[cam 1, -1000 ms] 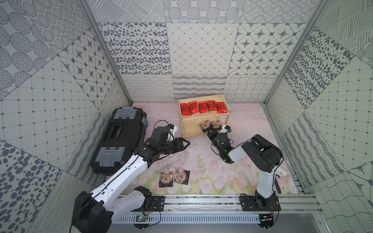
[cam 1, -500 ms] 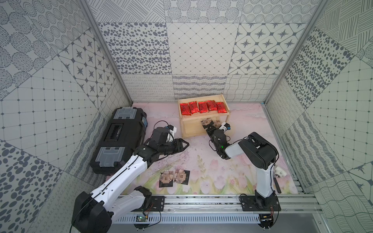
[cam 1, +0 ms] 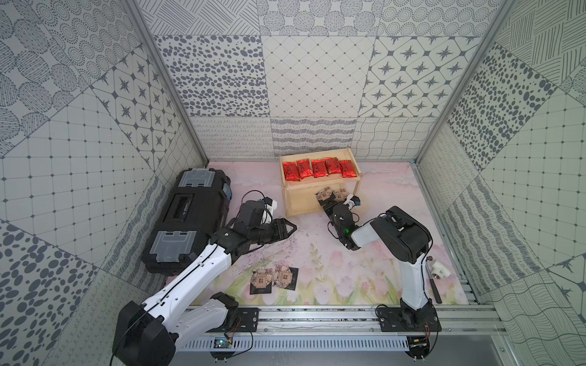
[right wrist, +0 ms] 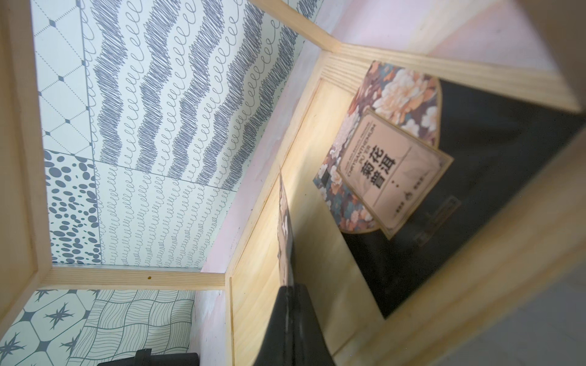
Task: Place the tea bags on the shelf by color
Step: Place the tea bag on the shelf.
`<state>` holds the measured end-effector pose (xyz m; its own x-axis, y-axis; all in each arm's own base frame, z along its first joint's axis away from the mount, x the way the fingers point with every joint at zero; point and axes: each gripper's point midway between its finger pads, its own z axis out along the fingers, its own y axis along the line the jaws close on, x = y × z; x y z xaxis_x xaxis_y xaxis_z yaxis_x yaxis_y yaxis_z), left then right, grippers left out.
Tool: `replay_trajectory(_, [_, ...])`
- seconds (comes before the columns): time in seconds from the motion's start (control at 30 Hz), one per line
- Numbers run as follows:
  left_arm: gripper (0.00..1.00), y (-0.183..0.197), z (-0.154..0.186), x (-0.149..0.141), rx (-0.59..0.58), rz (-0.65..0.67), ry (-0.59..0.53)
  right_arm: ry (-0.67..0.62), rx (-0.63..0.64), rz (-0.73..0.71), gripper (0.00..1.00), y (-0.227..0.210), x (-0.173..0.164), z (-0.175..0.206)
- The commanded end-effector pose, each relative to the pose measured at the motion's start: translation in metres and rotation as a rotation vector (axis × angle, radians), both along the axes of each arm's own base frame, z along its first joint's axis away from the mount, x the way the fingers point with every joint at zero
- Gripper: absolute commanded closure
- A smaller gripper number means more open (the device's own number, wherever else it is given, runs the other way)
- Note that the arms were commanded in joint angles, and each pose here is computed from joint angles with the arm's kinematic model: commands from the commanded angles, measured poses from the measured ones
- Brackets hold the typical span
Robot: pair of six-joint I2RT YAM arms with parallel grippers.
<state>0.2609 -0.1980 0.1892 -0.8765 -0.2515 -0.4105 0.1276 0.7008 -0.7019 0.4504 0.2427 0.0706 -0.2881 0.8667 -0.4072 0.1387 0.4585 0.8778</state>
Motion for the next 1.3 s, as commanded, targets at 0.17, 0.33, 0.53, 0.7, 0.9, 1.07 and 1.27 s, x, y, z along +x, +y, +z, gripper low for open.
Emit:
replay_trajectory(0.17, [0.41, 0.000, 0.005, 0.002, -0.004, -0.014, -0.034, 0.002, -0.031, 0.005, 0.84, 0.003, -0.008, 0.001])
replay_trajectory(0.33, [0.41, 0.000, 0.005, 0.002, -0.011, -0.011, -0.036, 0.019, -0.056, 0.007, 0.76, 0.003, -0.015, 0.003])
replay_trajectory(0.53, [0.41, 0.000, 0.005, 0.002, -0.018, -0.011, -0.036, 0.045, -0.084, -0.006, 0.54, -0.001, -0.021, 0.008])
replay_trajectory(0.7, [0.41, 0.002, 0.008, 0.002, -0.018, -0.007, -0.049, 0.083, -0.084, 0.002, 0.47, 0.000, -0.024, 0.006])
replay_trajectory(0.9, [0.41, 0.001, 0.008, 0.001, -0.022, -0.008, -0.048, 0.214, -0.099, -0.011, 0.43, -0.002, -0.030, 0.000])
replay_trajectory(1.07, [0.41, 0.002, 0.008, 0.002, -0.019, -0.002, -0.054, 0.217, -0.083, 0.039, 0.44, 0.006, -0.033, 0.009])
replay_trajectory(1.27, [0.41, 0.009, 0.010, -0.002, 0.008, 0.014, -0.060, 0.145, -0.139, 0.297, 0.45, 0.030, -0.060, 0.041])
